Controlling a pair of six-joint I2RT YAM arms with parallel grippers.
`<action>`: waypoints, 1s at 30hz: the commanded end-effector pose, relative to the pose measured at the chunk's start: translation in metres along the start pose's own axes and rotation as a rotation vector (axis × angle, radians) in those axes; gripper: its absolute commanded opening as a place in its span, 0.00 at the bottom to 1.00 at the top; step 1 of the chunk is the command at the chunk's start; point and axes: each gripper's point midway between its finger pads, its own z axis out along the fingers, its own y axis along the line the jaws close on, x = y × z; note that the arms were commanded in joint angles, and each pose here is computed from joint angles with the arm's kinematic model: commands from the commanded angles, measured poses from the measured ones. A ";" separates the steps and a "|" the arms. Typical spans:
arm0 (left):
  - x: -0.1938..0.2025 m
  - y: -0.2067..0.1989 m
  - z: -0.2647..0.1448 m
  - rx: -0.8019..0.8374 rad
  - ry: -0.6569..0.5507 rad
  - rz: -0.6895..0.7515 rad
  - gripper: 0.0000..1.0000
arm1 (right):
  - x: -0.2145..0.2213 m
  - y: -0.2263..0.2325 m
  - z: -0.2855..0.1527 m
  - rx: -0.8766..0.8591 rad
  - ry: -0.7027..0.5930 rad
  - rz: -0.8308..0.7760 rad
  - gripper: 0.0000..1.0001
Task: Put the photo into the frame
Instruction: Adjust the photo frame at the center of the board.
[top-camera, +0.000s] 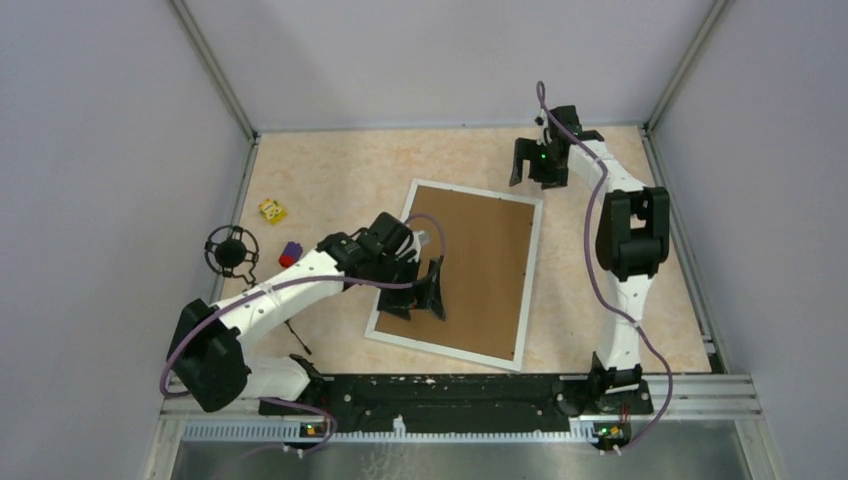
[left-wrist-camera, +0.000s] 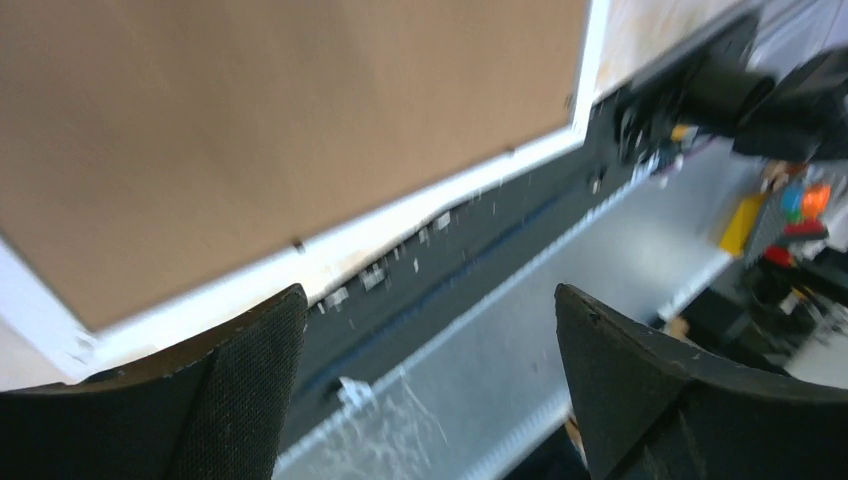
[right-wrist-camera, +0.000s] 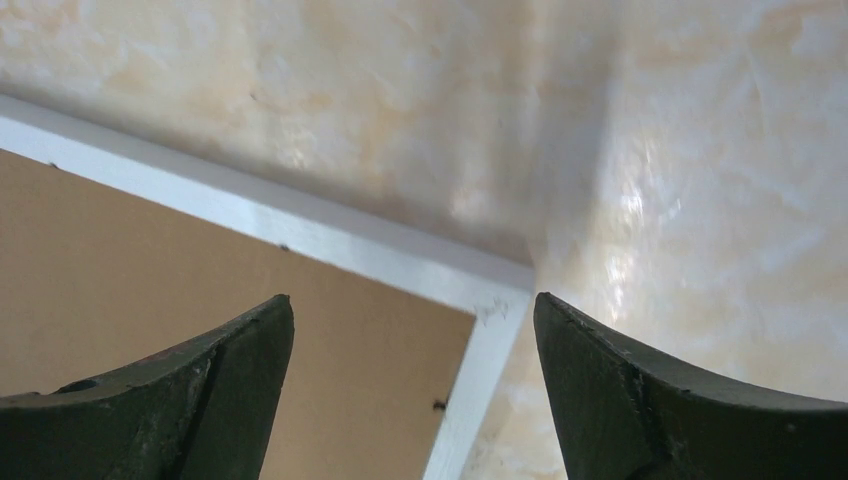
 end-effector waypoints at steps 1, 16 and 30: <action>0.054 -0.007 -0.008 0.008 0.140 -0.172 0.97 | -0.025 0.022 0.014 -0.106 -0.030 -0.127 0.87; 0.064 0.036 0.048 -0.034 0.050 -0.765 0.82 | -0.015 0.020 0.033 -0.109 0.006 -0.129 0.82; -0.089 0.154 0.088 -0.361 -0.109 -0.597 0.78 | 0.083 0.014 0.001 -0.234 0.160 0.163 0.66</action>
